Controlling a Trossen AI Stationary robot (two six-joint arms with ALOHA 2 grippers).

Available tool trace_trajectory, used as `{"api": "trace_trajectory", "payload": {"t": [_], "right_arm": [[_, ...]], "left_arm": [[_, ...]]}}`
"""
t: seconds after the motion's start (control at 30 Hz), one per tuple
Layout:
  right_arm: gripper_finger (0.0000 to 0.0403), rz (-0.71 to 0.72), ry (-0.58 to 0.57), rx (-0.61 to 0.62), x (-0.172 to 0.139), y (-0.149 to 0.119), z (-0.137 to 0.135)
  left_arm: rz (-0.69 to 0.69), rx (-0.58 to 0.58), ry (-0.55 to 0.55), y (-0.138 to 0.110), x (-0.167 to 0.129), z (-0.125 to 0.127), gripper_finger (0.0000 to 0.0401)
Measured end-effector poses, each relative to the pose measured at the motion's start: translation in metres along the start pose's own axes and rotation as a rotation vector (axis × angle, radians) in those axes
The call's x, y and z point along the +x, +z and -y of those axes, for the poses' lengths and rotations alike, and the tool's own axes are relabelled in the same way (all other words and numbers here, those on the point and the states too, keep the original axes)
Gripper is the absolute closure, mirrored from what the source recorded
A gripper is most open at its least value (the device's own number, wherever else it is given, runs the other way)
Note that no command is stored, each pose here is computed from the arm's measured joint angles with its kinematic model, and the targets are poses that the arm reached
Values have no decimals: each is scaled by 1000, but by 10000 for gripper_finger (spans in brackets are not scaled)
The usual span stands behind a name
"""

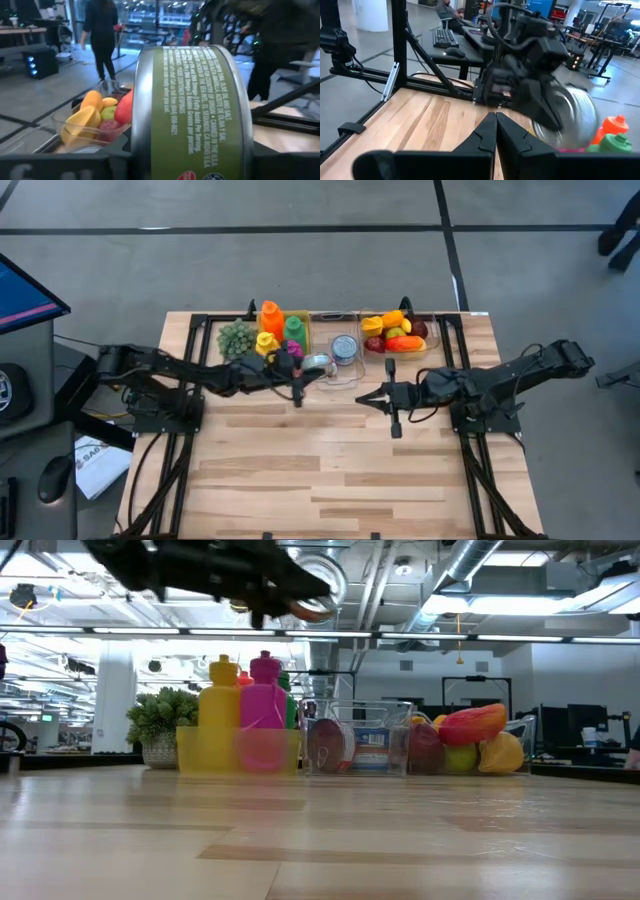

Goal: Pick & Place Food Item
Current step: Put the green tuna can into the left transparent bin

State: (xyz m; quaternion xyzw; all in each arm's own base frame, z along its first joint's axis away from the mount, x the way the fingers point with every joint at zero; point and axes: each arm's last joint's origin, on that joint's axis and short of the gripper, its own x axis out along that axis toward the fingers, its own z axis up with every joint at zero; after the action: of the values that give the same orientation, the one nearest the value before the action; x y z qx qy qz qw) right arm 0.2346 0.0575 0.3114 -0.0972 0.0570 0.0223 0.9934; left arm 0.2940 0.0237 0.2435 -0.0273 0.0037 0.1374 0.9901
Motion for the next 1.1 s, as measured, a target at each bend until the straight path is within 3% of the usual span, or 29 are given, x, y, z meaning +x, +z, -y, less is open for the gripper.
{"api": "trace_trajectory", "payload": {"t": [0.17, 0.43, 0.63, 0.9, 1.1], "right_arm": [[399, -5, 1, -2, -1, 0, 0], [399, -42, 8, 5, 0, -4, -1], [399, -66, 12, 0, 0, -6, -1], [399, -64, 11, -4, 0, -6, -1], [399, -63, 11, -7, 0, -6, -1]], "left_arm": [[-46, 11, 25, -11, 46, 1, 255], [-100, 54, 133, -37, 101, -7, 277], [-183, -5, 212, -61, 108, -22, 248], [-191, -35, 215, -63, 108, -22, 268], [-232, -51, 225, -67, 107, -23, 214]]}}
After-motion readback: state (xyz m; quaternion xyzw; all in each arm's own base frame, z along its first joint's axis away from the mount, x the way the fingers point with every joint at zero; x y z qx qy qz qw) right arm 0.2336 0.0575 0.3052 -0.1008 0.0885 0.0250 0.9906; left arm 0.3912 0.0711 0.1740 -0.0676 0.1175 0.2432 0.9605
